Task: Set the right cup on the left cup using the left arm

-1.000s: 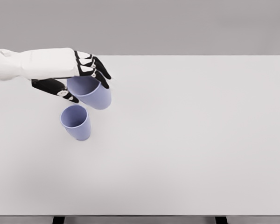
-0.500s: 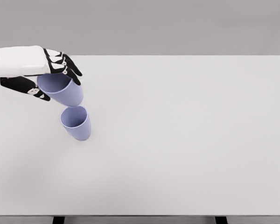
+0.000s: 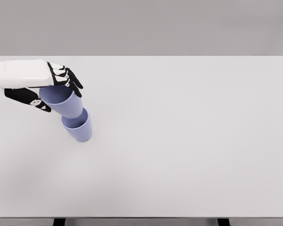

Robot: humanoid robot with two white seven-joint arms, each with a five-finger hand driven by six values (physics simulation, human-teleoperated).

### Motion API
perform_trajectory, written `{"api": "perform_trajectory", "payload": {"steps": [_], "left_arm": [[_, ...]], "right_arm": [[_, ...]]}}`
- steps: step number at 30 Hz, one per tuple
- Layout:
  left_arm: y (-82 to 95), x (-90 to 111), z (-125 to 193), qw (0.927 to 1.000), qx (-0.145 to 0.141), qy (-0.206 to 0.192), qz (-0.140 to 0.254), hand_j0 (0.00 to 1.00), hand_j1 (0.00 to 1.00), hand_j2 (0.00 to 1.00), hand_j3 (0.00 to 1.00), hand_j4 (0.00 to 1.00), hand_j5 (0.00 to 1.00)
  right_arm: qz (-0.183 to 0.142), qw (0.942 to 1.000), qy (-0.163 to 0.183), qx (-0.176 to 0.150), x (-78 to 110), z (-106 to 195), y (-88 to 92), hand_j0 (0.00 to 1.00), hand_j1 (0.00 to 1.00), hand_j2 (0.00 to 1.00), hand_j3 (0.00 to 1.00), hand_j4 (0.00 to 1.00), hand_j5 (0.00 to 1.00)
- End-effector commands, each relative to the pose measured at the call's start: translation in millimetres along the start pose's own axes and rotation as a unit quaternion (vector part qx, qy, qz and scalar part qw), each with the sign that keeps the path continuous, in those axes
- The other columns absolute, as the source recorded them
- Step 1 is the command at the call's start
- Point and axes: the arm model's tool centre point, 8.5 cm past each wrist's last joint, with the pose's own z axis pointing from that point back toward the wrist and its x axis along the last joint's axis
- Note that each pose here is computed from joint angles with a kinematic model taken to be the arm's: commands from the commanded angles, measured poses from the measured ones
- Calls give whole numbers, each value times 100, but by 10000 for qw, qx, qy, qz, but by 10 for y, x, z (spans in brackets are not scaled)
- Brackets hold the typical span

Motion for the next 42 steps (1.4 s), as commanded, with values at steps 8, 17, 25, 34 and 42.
{"api": "perform_trajectory", "payload": {"steps": [8,17,25,34,42], "left_arm": [[-35,-96,32,9999,7,138,97,57,57,57,57,57,57],[-47,-55,24,9999,-13,85,90,58,58,58,58,58,58],[-108,-71,-13,9998,-59,65,151,57,57,57,57,57,57],[-182,-157,-130,9997,-68,64,214,58,58,58,58,58,58],[-268,-237,-141,9994,-116,161,298,58,58,58,58,58,58]], "right_arm": [[0,10000,3,1,0,0,0,100,100,100,100,100,100],[1,10000,-4,1,1,0,0,100,100,100,100,100,100],[0,10000,3,1,0,0,0,100,100,100,100,100,100],[8,10000,4,2,0,0,0,100,100,100,100,100,100],[0,10000,3,1,0,0,0,100,100,100,100,100,100]]}}
